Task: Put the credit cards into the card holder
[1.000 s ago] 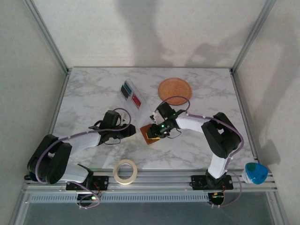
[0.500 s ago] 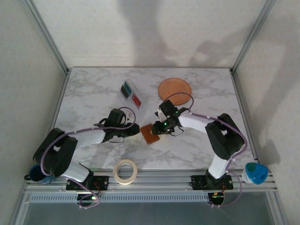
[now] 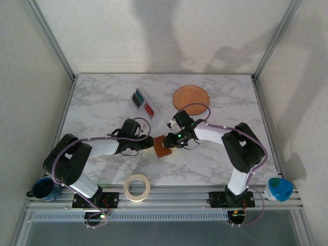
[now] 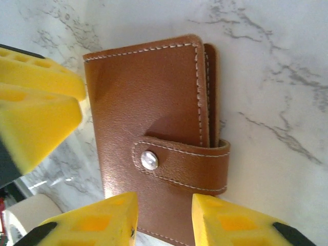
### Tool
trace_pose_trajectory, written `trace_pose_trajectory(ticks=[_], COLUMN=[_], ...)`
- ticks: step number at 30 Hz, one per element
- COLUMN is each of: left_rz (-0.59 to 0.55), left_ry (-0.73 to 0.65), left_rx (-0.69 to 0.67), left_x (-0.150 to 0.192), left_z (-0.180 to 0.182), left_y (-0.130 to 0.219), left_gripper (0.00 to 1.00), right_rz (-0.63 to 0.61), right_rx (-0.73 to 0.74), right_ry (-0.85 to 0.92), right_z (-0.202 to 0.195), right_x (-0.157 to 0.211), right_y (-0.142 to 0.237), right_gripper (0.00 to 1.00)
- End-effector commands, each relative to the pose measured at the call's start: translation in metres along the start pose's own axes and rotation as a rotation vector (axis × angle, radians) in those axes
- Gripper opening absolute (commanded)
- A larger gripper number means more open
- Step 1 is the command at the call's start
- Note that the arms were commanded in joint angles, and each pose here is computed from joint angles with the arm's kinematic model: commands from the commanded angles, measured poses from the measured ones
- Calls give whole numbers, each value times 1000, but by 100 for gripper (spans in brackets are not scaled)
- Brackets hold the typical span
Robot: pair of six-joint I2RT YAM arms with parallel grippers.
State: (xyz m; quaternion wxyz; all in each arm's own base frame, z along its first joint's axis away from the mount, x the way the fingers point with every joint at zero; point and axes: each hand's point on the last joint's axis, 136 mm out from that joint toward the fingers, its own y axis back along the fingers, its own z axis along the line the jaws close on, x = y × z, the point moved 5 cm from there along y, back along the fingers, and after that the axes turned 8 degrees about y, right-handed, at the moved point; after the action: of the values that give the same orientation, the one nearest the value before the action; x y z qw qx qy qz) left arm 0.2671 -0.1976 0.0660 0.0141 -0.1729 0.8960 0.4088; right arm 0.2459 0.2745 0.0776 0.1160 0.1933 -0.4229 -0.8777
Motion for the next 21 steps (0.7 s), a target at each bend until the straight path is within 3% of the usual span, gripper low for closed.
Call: trace_pose_trajectory(ticks=[1, 6, 21], left_rz=[-18, 8, 15], left_ry=[-11, -3, -10], left_rx=[11, 30, 46], left_x=[-4, -3, -5], left_z=[-8, -10, -19], left_y=[-2, -8, -10], left_gripper=[35, 33, 35], right_rz=[12, 12, -27], right_rx=[-68, -83, -94], right_ry=[-27, -35, -28], right_z=[5, 6, 11], right_x=[4, 5, 4], right_y=[-9, -14, -9], right_gripper=[32, 28, 32])
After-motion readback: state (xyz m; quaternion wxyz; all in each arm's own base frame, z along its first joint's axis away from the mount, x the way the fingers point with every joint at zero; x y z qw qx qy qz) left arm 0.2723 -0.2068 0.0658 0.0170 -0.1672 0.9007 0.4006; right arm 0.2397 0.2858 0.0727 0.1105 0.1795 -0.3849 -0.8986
